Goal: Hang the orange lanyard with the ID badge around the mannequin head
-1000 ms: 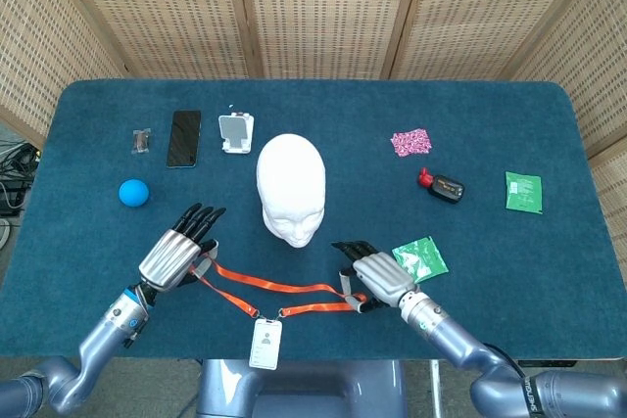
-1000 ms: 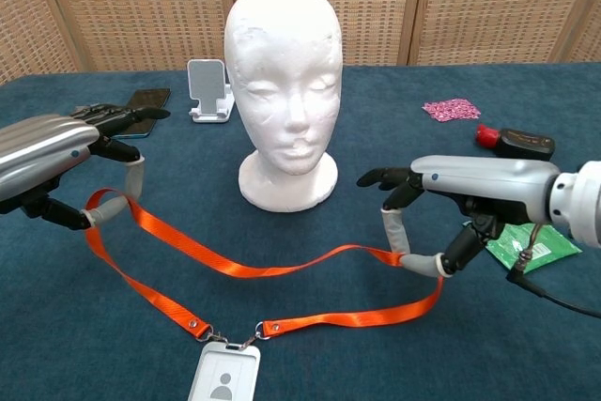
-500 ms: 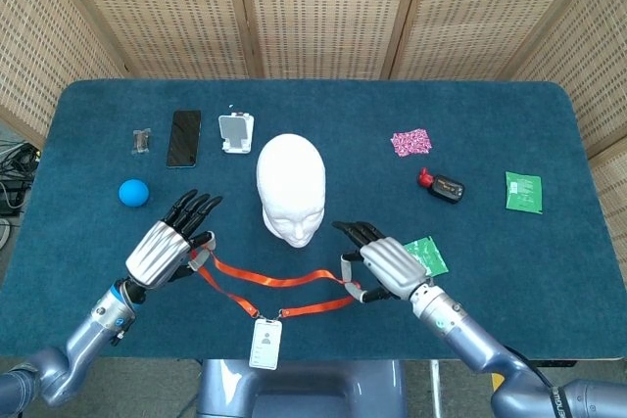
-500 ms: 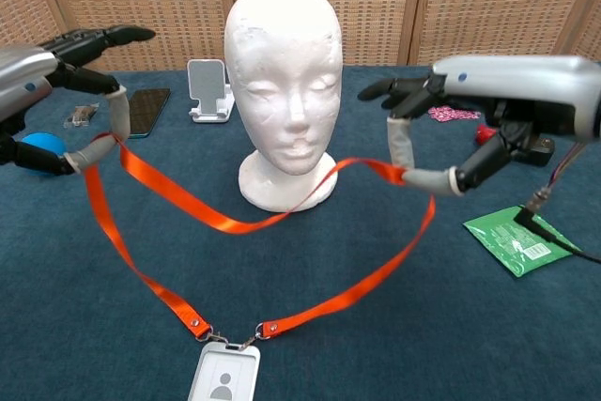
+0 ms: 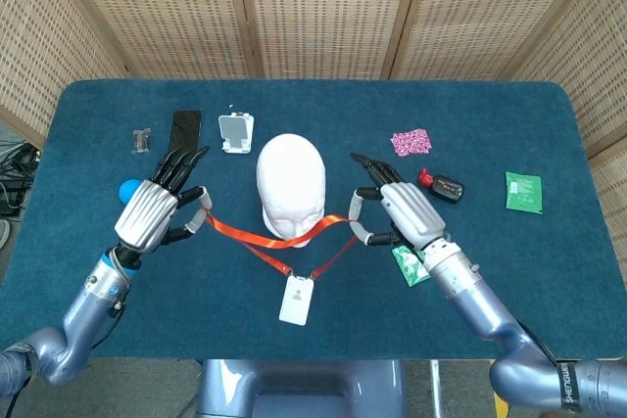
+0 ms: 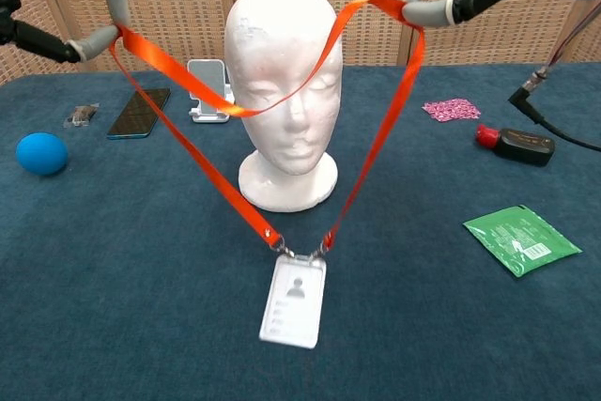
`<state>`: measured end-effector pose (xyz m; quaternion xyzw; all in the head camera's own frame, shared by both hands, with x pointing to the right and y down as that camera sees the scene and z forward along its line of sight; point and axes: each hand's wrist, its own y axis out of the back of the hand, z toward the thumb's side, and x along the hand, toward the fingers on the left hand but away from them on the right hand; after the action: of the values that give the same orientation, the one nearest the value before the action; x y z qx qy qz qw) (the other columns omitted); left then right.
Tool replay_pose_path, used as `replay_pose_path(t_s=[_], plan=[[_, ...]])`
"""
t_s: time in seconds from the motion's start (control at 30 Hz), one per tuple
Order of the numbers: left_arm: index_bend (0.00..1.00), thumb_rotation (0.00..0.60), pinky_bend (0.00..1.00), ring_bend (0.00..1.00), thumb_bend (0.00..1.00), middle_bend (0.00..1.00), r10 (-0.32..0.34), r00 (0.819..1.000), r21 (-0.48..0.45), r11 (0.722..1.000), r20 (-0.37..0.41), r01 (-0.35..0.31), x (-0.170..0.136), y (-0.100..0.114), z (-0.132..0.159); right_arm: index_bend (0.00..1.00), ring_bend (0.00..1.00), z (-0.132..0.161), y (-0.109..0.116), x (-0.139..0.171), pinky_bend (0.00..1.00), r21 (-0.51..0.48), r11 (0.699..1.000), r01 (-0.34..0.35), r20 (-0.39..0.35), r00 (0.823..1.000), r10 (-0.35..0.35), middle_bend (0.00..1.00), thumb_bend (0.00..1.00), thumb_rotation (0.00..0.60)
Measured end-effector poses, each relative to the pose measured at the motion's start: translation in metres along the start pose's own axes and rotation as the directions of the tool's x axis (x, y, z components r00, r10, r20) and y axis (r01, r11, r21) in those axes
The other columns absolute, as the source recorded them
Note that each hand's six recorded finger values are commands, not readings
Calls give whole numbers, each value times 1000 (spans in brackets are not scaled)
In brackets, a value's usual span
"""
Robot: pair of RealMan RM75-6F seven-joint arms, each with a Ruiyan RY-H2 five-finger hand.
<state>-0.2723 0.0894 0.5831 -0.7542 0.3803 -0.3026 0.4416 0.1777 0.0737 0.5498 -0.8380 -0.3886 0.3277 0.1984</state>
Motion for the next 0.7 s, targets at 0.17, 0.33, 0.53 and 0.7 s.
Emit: replay_pose_path(t_s=[0.17, 0.33, 0.53, 0.7], plan=[[684, 600, 0, 0, 465, 0, -1, 999, -36, 999, -32, -1, 20, 11, -2, 737, 0, 1, 21, -11, 0, -16, 998, 56, 17, 998, -56, 0, 667, 600], [682, 600, 0, 0, 465, 0, -3, 999, -71, 998, -50, -1, 29, 19, -4, 737, 0, 3, 38, -17, 0, -43, 995, 90, 27, 996, -89, 0, 668, 600], [682, 600, 0, 0, 465, 0, -1, 994, -111, 994, -105, -10, 48, 28, -15, 736, 0, -3, 57, -33, 0, -57, 991, 125, 69, 990, -121, 0, 669, 600], [681, 600, 0, 0, 465, 0, -13, 985, -108, 994, -170, -6, 66, 32, -26, 736, 0, -12, 73, -51, 0, -84, 981, 173, 129, 978, -161, 0, 669, 600]])
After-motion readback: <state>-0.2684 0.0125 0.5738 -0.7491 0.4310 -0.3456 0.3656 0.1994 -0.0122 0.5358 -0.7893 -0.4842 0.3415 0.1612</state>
